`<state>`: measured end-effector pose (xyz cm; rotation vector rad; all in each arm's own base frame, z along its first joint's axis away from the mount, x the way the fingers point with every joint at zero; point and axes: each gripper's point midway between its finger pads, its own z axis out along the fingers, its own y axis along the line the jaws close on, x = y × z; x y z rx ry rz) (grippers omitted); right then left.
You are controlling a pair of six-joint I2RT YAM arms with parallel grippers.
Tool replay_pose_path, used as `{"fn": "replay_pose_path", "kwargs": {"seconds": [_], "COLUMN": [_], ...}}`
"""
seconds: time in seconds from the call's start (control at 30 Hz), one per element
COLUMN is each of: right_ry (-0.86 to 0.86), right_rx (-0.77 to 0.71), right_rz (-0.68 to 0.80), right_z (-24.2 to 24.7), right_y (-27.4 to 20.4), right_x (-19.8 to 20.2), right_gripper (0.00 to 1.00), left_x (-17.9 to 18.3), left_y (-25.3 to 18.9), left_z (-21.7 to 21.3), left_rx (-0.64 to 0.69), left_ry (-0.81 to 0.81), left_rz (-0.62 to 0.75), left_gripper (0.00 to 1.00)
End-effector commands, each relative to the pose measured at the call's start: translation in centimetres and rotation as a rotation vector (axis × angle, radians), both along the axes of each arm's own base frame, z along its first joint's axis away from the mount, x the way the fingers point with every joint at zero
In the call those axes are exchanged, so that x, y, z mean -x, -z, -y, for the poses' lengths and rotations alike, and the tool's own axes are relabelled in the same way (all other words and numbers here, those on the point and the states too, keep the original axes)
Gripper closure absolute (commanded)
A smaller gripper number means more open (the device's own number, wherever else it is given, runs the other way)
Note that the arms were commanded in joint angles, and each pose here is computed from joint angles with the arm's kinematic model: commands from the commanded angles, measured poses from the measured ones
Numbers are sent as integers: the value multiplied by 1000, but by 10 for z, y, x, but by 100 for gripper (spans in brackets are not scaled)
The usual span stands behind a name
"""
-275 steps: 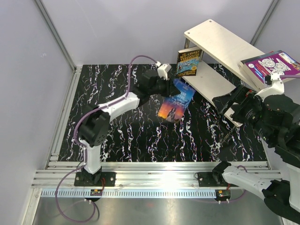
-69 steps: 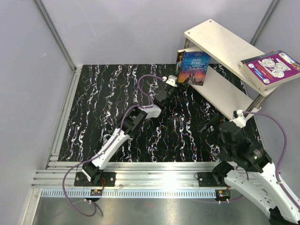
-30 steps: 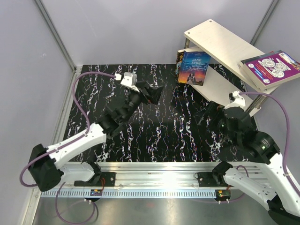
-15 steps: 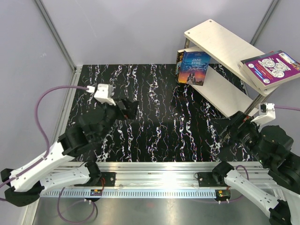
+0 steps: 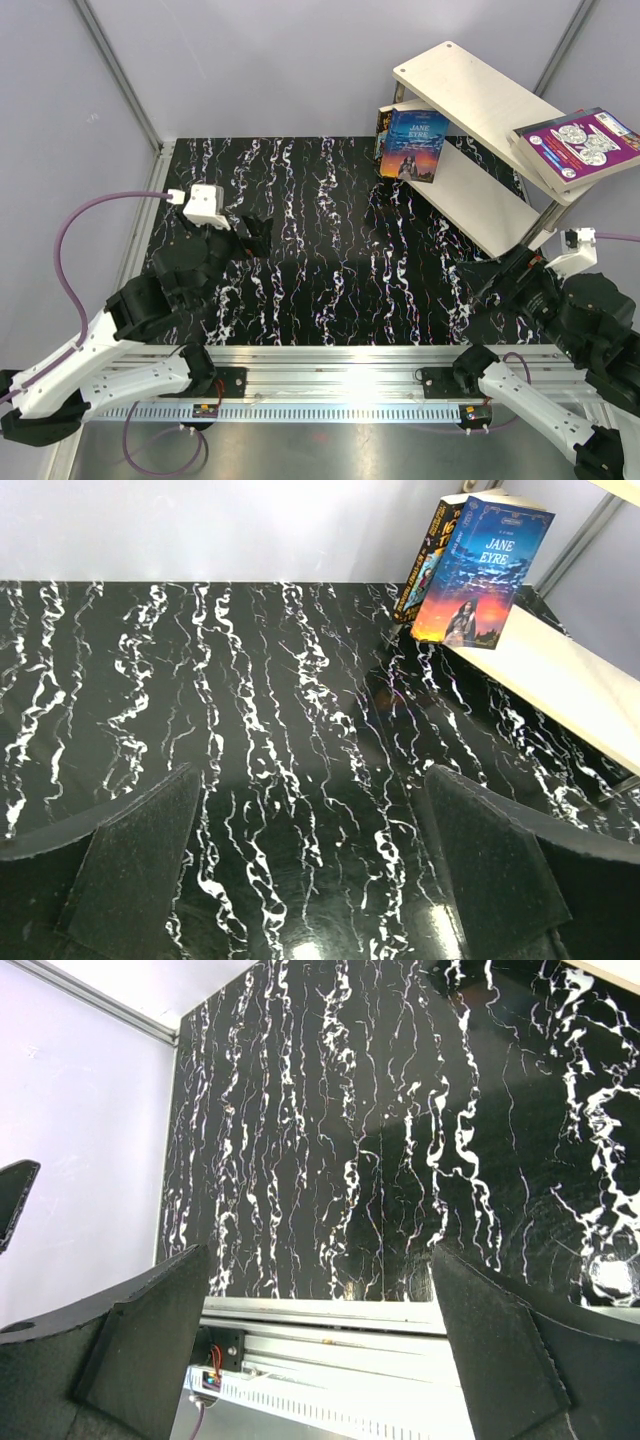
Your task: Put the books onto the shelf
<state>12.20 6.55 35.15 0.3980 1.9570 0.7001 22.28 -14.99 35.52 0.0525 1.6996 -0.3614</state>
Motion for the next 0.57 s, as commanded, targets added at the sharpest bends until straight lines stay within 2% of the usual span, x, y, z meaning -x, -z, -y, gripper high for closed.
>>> {"fn": "replay_pose_path", "kwargs": {"seconds": [0.0, 0.53], "right_ry": [32, 73], "right_rx": [3, 5], "right_rz": [-9, 16], "right_z": [7, 21], "right_y": [-7, -12], "right_x": [2, 7], "right_gripper": [0, 0], "left_x": [-3, -15], "left_y": [-8, -8], "left_z": [-7, -3], "left_rx": [-19, -93], "left_ry": [-27, -45], "left_rz": [40, 61], "left_gripper": [1, 1]}}
